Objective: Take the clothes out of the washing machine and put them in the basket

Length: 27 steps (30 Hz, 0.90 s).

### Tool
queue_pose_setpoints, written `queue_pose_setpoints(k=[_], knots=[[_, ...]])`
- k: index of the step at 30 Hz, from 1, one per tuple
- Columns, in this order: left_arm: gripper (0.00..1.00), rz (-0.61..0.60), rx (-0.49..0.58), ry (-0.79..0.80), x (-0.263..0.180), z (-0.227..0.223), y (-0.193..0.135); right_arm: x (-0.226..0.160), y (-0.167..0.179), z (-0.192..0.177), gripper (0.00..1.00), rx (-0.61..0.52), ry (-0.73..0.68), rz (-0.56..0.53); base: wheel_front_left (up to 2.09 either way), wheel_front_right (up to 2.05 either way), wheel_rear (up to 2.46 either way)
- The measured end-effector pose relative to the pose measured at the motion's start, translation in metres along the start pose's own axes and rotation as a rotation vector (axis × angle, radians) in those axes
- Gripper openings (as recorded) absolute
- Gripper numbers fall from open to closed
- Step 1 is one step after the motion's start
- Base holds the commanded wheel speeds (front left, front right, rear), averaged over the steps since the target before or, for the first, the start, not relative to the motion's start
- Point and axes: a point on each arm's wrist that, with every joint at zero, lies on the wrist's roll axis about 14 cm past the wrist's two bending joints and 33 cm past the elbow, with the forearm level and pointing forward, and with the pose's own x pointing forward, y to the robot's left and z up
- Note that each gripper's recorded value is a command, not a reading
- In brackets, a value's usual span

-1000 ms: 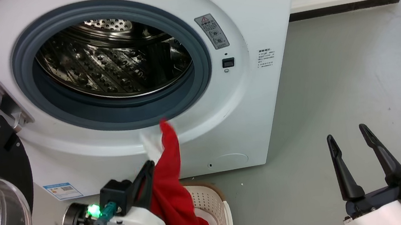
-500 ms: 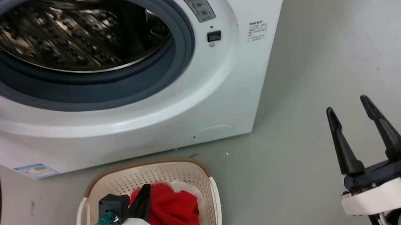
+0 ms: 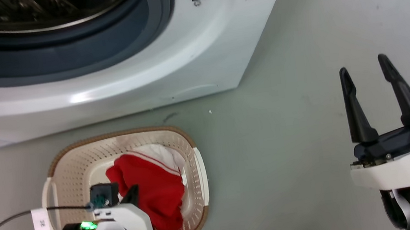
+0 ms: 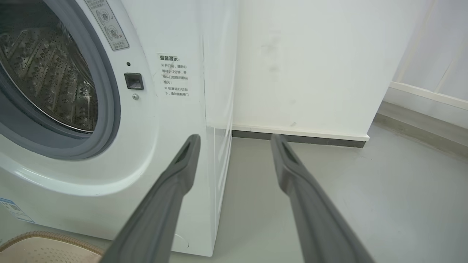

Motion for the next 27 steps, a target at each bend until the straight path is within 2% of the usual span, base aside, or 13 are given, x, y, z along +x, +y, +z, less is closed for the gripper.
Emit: queue_pose_setpoints(k=[6,17,25,26,27], knots=[[0.00,0.031,-0.022,0.110,0.033,-0.022,0.016,0.017,-0.003,-0.027,1.00,-0.007,0.045,-0.001,0.00,0.00,0.00],[0.00,0.053,0.093,0.326,0.074,-0.069,0.048,0.036,-0.010,-0.082,1.00,-0.015,0.140,-0.010,0.00,0.00,0.00],[0.00,0.060,0.136,0.417,0.082,-0.094,0.054,0.040,-0.010,-0.104,1.00,-0.016,0.180,-0.009,0.00,0.00,0.00],[0.07,0.066,0.139,0.412,0.082,-0.092,0.054,0.041,-0.011,-0.103,1.00,-0.016,0.178,-0.009,0.00,0.00,0.00],[0.88,0.066,0.148,0.395,0.083,-0.088,0.054,0.041,-0.010,-0.102,1.00,-0.016,0.176,-0.009,0.00,0.00,0.00]])
